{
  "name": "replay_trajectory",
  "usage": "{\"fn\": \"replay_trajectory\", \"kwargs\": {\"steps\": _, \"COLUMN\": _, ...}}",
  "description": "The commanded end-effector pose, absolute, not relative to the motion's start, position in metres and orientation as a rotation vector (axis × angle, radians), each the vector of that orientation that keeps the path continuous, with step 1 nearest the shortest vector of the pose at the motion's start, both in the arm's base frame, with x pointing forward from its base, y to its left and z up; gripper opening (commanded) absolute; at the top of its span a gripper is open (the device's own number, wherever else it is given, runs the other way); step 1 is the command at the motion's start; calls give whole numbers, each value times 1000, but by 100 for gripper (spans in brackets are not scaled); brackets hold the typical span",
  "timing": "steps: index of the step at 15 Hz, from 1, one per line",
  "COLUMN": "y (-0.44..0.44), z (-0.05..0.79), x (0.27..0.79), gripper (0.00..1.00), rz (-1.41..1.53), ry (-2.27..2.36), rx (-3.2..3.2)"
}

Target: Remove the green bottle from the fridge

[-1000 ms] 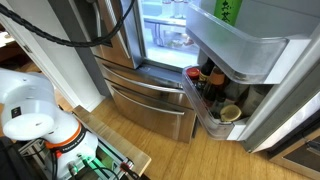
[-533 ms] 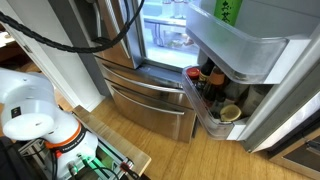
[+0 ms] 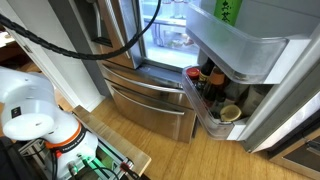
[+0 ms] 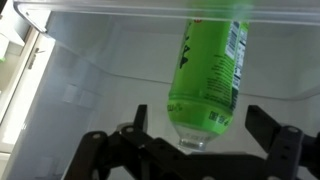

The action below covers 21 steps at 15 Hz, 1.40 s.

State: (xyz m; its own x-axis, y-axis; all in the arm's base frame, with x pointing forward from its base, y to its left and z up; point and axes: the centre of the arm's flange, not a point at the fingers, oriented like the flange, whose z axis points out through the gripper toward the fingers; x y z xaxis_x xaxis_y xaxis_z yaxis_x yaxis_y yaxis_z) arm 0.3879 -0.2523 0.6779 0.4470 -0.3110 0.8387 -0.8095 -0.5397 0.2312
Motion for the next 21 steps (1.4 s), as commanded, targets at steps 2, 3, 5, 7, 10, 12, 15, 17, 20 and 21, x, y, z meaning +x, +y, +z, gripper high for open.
{"fn": "replay_trajectory", "kwargs": {"steps": 2, "y": -263, "z": 662, "x": 393, "gripper": 100, "rz": 1058, "ry": -916, "rx": 2073}}
{"fn": "replay_trajectory", "kwargs": {"steps": 3, "y": -264, "z": 660, "x": 395, "gripper": 100, "rz": 1056, "ry": -914, "rx": 2089}}
{"fn": "replay_trajectory", "kwargs": {"steps": 5, "y": -268, "z": 656, "x": 398, "gripper": 100, "rz": 1057, "ry": -910, "rx": 2090}}
{"fn": "replay_trajectory", "kwargs": {"steps": 7, "y": -272, "z": 652, "x": 400, "gripper": 100, "rz": 1051, "ry": -910, "rx": 2089}}
{"fn": "replay_trajectory", "kwargs": {"steps": 10, "y": -274, "z": 648, "x": 404, "gripper": 66, "rz": 1047, "ry": -898, "rx": 2092}}
{"fn": "replay_trajectory", "kwargs": {"steps": 12, "y": -270, "z": 650, "x": 407, "gripper": 50, "rz": 1054, "ry": -860, "rx": 2087}}
{"fn": "replay_trajectory", "kwargs": {"steps": 15, "y": -261, "z": 652, "x": 409, "gripper": 45, "rz": 1044, "ry": -763, "rx": 2067}}
{"fn": "replay_trajectory", "kwargs": {"steps": 17, "y": -252, "z": 655, "x": 409, "gripper": 44, "rz": 1030, "ry": -681, "rx": 2050}}
{"fn": "replay_trajectory", "kwargs": {"steps": 20, "y": -239, "z": 659, "x": 409, "gripper": 44, "rz": 994, "ry": -531, "rx": 2031}}
{"fn": "replay_trajectory", "kwargs": {"steps": 21, "y": -235, "z": 661, "x": 409, "gripper": 44, "rz": 979, "ry": -479, "rx": 2022}}
